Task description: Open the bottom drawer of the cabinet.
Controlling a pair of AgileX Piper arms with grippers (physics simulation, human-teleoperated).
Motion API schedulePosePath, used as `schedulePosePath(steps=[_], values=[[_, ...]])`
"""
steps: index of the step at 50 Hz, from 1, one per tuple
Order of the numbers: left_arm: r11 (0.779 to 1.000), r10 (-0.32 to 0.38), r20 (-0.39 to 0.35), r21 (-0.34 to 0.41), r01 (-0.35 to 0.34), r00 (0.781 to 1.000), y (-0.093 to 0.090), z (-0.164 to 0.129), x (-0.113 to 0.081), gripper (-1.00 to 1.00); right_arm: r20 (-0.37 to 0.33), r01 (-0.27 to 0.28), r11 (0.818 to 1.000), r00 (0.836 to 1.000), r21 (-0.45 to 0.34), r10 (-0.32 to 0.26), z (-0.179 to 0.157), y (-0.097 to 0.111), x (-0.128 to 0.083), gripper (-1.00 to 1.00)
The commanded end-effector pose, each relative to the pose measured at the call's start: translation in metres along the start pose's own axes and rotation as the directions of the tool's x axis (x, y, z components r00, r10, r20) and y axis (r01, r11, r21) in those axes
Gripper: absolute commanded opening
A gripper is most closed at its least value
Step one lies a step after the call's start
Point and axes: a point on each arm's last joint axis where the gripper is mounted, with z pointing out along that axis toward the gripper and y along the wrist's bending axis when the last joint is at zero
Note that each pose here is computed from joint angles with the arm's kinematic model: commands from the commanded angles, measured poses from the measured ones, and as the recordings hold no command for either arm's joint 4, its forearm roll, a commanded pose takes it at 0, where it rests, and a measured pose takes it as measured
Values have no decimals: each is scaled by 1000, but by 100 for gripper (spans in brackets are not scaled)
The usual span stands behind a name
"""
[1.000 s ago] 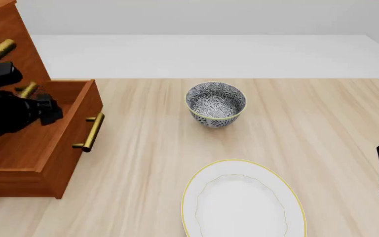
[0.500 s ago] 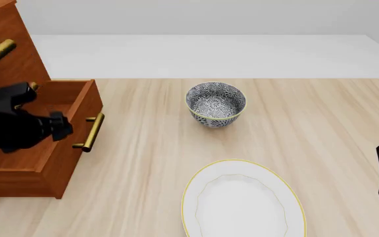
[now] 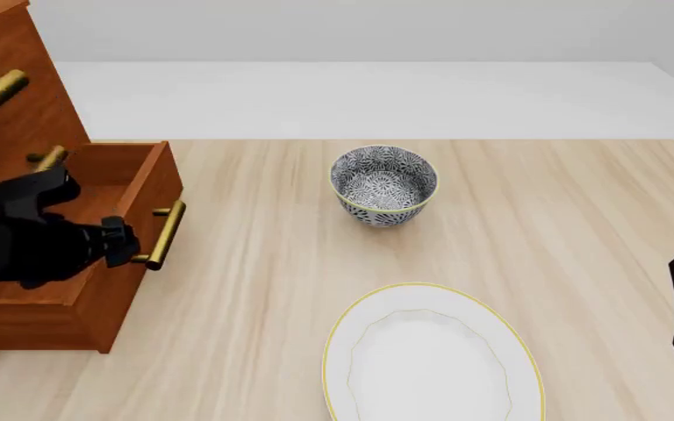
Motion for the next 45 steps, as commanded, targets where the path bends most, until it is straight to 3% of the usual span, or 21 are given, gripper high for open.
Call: schedulePosePath(steps=[1,14,25,45], values=[[1000,-10,-17,4,10,1000,-1,6,8,100,0,-1,1000,1000,1,1,0,0,-1,100],[1000,3,-36,-4,-3,999,0,18,10,100,0,1,1000,1000,1,-1,0,0,-1,100],[998,-21,-62,57,24,998,-19,16,31,100,-1,3,1000,1000,1,-3,0,0,-1,100],[990,30,-105,140,-15,994,-46,19,55,100,1,0,1000,1000,2,0,0,0,-2,100]])
